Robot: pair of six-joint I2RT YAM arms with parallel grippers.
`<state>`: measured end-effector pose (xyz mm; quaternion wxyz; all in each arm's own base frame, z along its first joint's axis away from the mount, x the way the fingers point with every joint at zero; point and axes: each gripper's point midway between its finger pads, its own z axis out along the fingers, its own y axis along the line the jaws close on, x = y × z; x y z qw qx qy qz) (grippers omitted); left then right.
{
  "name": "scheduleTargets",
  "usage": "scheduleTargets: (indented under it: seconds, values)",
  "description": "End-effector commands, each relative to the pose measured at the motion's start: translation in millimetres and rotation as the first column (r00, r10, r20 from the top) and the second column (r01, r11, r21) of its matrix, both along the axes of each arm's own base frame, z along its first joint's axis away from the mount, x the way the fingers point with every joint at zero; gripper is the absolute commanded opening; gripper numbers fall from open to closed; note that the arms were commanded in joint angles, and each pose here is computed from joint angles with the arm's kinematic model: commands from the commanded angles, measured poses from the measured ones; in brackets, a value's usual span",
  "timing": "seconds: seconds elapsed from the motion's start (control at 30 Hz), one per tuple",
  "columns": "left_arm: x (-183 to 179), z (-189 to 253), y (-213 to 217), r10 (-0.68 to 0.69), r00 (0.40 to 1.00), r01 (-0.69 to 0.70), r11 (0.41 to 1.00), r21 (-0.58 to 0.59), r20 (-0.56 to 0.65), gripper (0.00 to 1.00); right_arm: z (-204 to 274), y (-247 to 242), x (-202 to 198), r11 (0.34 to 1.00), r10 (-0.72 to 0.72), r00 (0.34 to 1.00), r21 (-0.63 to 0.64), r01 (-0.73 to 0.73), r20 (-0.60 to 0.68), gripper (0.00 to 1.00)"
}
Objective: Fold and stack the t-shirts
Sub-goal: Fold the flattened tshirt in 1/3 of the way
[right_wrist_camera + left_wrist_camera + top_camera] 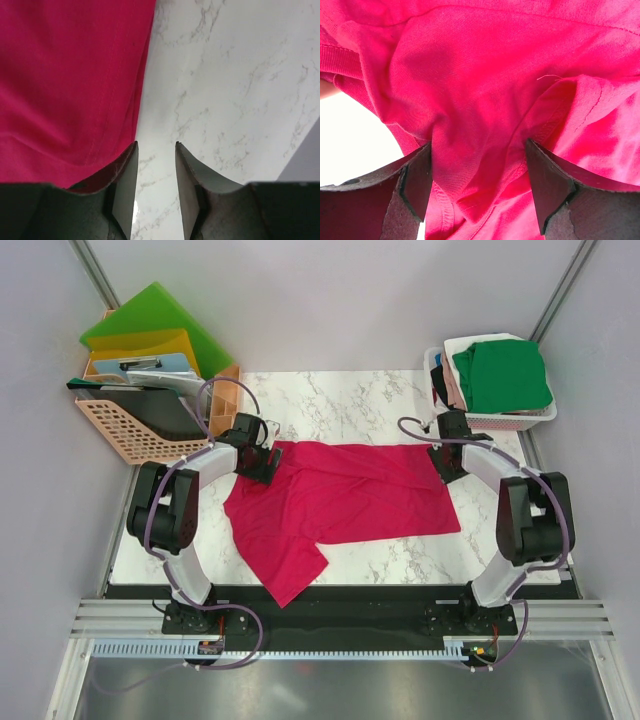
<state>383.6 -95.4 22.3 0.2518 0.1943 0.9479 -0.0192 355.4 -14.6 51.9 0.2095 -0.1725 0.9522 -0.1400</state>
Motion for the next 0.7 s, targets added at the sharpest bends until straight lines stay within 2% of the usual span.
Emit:
scheduleTargets:
  seconds: [0.0,0.07,0.17,0.4,0.67]
  values:
    - [-9.1,3.2,-3.5,-0.025,1.0,0.024,1.0,-0.018,-0.015,0.78,3.4,17.2,37.2,0.994,-0.027,0.997,0.105,0.019,0.079,0.42]
    - [-9.5,3.3,-3.3,-0.026,1.0,0.026,1.0,-0.018,-0.015,0.78,1.8,25.8,52.1,0.989,-0.031,0.996,0.145,0.018,0.087,0.33]
    - [-9.7,3.3,-4.1,-0.029,0.999,0.029,0.999,-0.021,-0.015,0.78,2.9,31.6,71.9,0.985,-0.038,0.994,0.17,0.02,0.104,0.29]
    - [-10.4,0.2,-3.8,-0.031,0.999,0.03,0.999,-0.018,-0.023,0.77,6.1,32.3,108.2,0.986,-0.056,0.989,0.162,0.034,0.139,0.31]
    - [-9.3,1.5,-2.9,-0.037,0.999,0.036,0.999,-0.011,-0.017,0.77,-6.9,32.8,126.8,0.985,-0.079,0.988,0.163,0.058,0.129,0.31]
